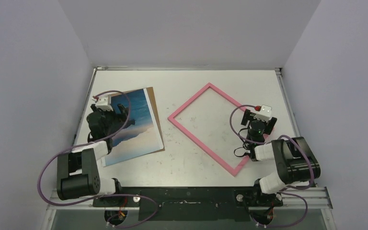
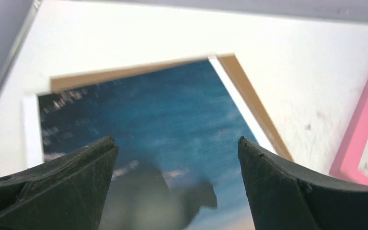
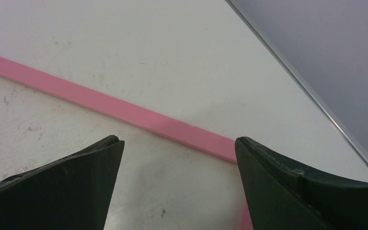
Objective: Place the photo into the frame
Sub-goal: Turn over the photo frame at the center of the board.
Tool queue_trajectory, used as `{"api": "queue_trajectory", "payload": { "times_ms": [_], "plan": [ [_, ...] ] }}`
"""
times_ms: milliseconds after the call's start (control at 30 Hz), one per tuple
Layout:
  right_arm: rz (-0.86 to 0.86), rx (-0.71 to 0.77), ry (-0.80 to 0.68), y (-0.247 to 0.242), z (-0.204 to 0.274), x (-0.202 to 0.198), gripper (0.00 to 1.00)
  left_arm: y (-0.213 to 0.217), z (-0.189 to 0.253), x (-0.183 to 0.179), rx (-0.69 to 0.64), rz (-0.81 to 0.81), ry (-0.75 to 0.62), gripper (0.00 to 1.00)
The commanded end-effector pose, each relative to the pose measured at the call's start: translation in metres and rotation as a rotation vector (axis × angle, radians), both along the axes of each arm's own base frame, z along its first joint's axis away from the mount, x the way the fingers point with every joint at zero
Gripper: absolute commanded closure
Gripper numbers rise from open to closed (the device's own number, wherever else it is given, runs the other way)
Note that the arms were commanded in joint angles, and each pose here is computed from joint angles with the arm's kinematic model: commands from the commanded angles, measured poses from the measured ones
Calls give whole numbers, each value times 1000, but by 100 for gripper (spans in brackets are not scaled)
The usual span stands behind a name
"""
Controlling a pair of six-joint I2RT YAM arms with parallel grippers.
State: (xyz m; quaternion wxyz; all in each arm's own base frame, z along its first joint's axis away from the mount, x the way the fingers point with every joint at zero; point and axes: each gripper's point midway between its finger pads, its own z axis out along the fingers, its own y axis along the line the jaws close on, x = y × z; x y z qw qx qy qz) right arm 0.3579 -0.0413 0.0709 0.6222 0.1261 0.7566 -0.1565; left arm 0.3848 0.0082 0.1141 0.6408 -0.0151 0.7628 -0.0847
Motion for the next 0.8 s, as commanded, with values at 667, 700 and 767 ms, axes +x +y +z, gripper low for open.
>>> {"api": "queue_trajectory", "payload": {
  "times_ms": [667,700,767],
  "plan": [
    [635,71,422,229,95,-2,10,7,101,4,-103,-88,311,4],
    [671,43,456,241,88,-15,10,7,100,2,-106,-87,321,4],
    [737,8,525,258,72,-37,10,6,98,-1,-113,-87,340,4]
  ]
}}
